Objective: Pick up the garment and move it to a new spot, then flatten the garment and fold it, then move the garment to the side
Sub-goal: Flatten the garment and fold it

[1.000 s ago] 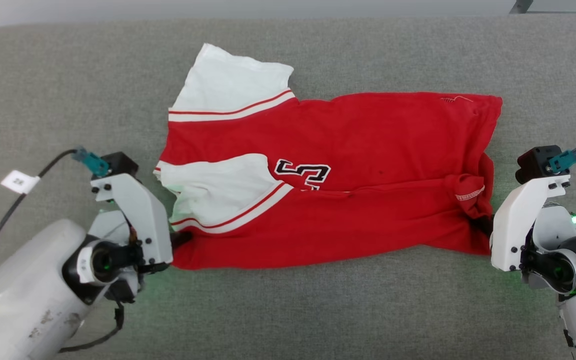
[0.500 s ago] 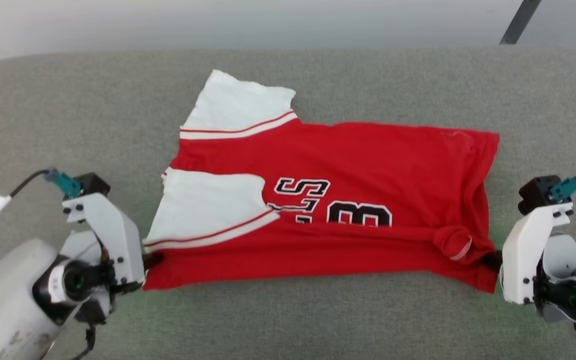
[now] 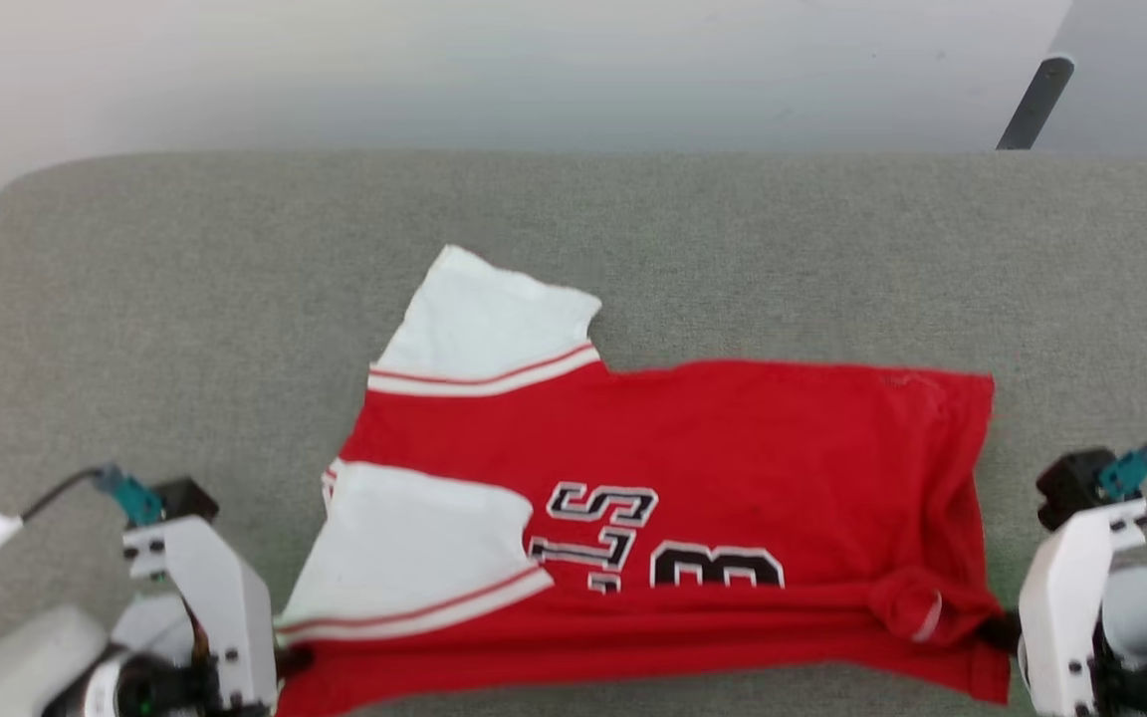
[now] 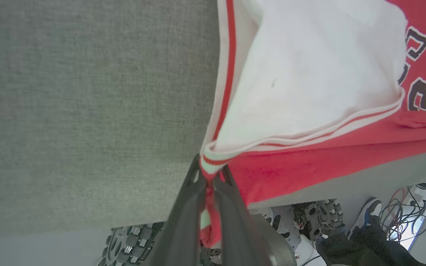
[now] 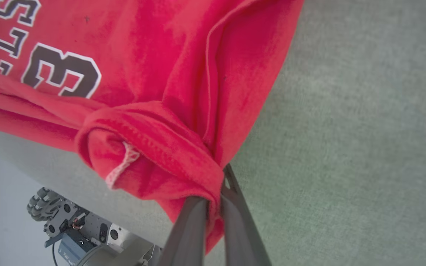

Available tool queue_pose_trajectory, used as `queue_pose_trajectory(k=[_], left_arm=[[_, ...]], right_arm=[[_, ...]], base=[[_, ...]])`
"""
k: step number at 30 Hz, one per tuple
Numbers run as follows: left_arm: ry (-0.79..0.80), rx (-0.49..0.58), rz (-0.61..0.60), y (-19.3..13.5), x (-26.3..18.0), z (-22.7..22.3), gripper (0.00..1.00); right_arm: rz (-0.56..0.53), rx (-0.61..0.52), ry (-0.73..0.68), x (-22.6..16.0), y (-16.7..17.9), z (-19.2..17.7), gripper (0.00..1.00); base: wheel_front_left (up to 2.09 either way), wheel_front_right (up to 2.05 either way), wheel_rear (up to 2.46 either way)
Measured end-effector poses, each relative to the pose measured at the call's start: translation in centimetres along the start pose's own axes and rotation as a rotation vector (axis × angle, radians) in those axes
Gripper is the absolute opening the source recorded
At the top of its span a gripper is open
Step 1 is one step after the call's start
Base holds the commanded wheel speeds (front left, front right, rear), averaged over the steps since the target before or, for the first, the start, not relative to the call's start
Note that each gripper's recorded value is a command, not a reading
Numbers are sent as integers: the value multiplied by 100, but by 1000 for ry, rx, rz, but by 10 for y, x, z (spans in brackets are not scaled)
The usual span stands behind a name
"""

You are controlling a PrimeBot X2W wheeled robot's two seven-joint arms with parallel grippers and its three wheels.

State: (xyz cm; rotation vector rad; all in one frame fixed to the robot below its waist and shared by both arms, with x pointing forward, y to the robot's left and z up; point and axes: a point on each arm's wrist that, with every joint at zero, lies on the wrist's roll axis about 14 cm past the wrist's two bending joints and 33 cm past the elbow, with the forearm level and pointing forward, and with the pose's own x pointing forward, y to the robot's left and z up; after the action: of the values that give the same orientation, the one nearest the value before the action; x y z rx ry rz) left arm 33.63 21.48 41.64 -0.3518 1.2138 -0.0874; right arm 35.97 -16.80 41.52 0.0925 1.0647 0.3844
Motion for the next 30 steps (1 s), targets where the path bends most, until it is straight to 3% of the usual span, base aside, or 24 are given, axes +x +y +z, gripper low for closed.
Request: queue_pose_trajectory(k=[7, 13, 15, 16, 17, 18, 19, 20, 30], left_arm=[[28, -3, -1, 0, 2, -30, 0], [50, -4, -7, -5, 16, -43, 54], [57, -3, -5, -6, 20, -45, 63], [62, 2, -9, -7, 22, -46, 78], [65, 4, -7, -7, 23, -47, 84], [67, 5, -6, -7, 25, -47, 84], [70, 8, -7, -8, 25, -47, 89], [69, 12, -7, -8, 26, -46, 100], [-6, 49, -1, -9, 12, -26, 100]], right_arm=[[14, 18, 30, -5, 5, -23, 0], [27, 35, 15, -4, 11, -30, 0], [23, 37, 17, -3, 10, -33, 3], [19, 40, 12, -3, 9, -33, 19], [13, 41, 8, -3, 8, -34, 32], [5, 40, 5, -3, 6, -34, 44], [1, 40, 1, -3, 5, -34, 84], [-1, 40, -6, -3, 5, -34, 100], [-9, 47, -104, -13, 5, -26, 100]], base=[[0, 0, 0], [0, 0, 0], [0, 0, 0], [0, 0, 0], [0, 0, 0], [0, 0, 0], [0, 0, 0], [0, 0, 0], [0, 0, 0]])
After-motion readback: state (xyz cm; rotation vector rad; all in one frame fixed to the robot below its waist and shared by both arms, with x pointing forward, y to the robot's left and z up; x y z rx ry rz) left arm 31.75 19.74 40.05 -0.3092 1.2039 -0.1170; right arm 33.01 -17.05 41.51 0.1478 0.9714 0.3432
